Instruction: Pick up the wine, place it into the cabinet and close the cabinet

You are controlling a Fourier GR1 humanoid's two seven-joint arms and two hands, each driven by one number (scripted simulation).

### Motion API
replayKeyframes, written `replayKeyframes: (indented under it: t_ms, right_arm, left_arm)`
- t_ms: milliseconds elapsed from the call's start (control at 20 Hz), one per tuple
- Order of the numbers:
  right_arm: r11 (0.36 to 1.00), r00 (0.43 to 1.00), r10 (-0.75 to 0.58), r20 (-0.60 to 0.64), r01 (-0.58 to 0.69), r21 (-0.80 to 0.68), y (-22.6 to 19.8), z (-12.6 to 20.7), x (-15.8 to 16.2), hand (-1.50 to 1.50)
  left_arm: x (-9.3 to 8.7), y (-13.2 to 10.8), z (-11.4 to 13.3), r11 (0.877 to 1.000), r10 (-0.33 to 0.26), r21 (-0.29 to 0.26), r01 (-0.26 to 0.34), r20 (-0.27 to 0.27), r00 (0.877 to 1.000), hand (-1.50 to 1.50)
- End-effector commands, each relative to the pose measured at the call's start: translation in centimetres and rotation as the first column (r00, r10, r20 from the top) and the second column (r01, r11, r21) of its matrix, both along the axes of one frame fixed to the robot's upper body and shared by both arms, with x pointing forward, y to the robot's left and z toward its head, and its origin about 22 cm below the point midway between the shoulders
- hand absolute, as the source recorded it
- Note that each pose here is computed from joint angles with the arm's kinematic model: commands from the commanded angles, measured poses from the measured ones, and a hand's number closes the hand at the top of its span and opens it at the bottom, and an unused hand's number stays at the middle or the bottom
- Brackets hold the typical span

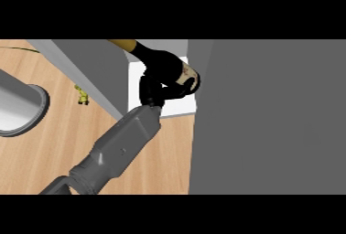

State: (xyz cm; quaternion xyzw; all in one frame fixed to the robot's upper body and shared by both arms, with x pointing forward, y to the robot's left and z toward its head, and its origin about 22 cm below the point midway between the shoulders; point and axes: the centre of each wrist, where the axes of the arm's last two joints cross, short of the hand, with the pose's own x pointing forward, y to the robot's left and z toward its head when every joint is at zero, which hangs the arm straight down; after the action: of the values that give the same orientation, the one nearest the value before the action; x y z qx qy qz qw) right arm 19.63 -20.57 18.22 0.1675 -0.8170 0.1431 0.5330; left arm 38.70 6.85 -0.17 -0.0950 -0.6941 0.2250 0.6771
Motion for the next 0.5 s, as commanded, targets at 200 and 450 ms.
replayKeyframes:
  t_ms: [200,450]
  right_arm:
    - [1.0,1.0,0.006,0.008,-0.006,-0.001,-0.2,-0.3,-0.5,-1.5]
    - [1.0,1.0,0.008,-0.004,-0.008,-0.014,-0.5,-0.2,-1.4,-1.5]
  left_arm:
    - [1.0,-0.4,1.5,0.996,0.083,-0.028,-0.083,0.009,0.996,-1.5]
    - [0.2,-0.8,0.7,0.996,0.092,-0.011,-0.092,-0.005,0.996,-1.5]
